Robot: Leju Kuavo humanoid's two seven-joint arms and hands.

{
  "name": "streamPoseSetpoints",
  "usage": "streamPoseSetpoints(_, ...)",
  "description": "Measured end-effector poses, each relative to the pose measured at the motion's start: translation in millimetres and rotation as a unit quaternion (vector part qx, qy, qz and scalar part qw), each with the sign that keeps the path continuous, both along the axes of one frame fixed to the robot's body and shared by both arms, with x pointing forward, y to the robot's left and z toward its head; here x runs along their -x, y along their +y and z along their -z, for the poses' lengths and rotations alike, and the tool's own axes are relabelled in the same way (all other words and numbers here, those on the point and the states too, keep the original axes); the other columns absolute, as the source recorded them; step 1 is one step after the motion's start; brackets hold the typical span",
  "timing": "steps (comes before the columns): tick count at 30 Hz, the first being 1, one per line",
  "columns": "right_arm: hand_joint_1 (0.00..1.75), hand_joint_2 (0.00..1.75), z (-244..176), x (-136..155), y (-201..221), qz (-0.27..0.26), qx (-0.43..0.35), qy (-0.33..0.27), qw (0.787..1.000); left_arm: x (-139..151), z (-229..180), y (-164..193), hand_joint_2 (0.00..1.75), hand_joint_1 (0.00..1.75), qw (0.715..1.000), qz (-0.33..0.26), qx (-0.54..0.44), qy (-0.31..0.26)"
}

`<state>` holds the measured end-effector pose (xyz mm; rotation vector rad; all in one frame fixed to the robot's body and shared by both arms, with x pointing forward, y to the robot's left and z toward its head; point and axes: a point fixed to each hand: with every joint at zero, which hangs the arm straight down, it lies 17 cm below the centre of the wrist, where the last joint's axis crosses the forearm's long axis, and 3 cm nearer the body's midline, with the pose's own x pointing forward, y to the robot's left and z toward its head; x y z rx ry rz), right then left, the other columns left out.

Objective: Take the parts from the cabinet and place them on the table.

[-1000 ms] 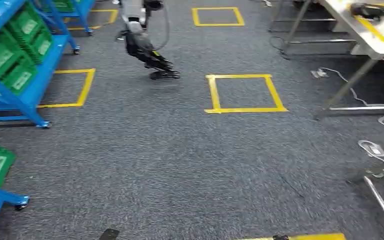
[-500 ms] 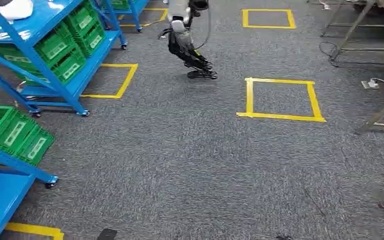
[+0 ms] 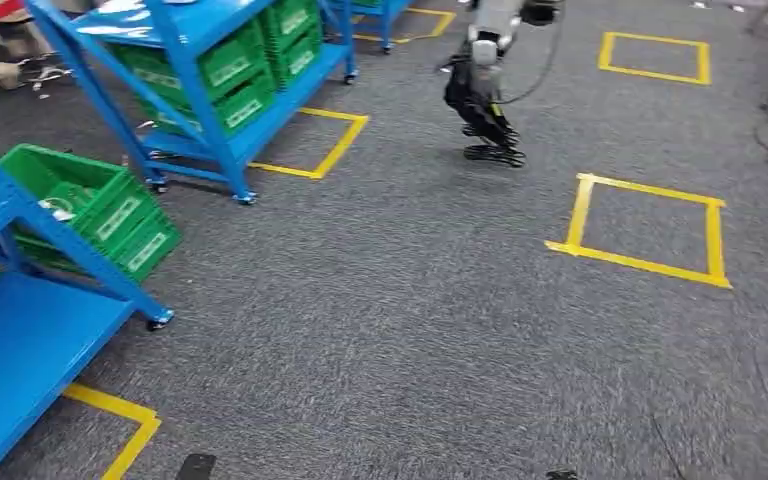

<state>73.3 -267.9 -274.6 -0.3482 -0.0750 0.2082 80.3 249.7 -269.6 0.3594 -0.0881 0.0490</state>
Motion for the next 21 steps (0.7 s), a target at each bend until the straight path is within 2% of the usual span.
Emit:
streamPoseSetpoints(8,0.00,1.75,0.4,3.2,0.7,0.000,-0.001,0.003,1.000,0.8,0.3,2.1,0.00,0.00,1.000,-0.015,0.001,0.000)
streamPoseSetpoints(13,0.00,1.75,-0.1,-1.9,0.2,-0.006,0.000,-0.001,1.000,11.2,1.7,1.6,0.00,0.00,1.000,-0.025,0.003,0.008)
streamPoseSetpoints(21,0.00,1.75,0.0,-1.5,0.6,-0.011,0.000,-0.003,1.000,6.9,1.6,7.1,0.00,0.00,0.999,-0.034,0.000,0.000)
